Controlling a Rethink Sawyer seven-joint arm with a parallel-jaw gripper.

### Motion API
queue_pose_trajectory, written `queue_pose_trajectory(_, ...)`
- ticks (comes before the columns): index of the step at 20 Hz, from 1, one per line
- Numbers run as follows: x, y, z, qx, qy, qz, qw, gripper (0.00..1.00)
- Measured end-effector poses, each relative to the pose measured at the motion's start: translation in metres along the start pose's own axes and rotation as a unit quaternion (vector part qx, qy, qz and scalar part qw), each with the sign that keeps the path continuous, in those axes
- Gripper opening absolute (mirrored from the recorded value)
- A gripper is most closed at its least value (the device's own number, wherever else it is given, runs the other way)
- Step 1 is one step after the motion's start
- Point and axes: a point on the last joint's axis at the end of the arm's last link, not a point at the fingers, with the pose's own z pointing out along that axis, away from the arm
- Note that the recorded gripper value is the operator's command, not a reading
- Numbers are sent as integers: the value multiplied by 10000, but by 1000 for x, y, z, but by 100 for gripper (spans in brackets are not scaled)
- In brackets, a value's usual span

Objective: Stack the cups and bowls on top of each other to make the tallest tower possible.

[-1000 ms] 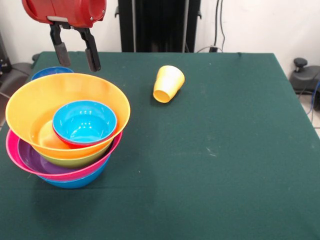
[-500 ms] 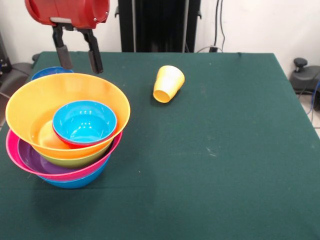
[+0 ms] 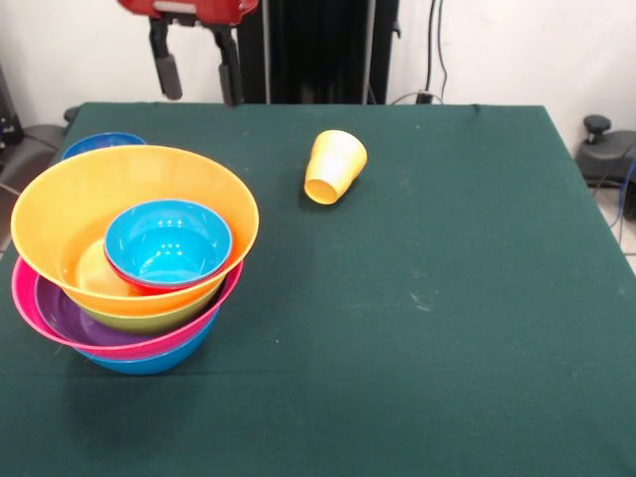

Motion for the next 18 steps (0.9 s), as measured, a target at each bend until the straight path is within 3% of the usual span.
queue_pose_trajectory(6,27,-20,-5,162,160,0,9997,100)
queue_pose_trajectory(12,52,-73,-4,277,345,277,9986,100)
queue_pose_trajectory(18,63,-115,4,264,277,514,9979,100)
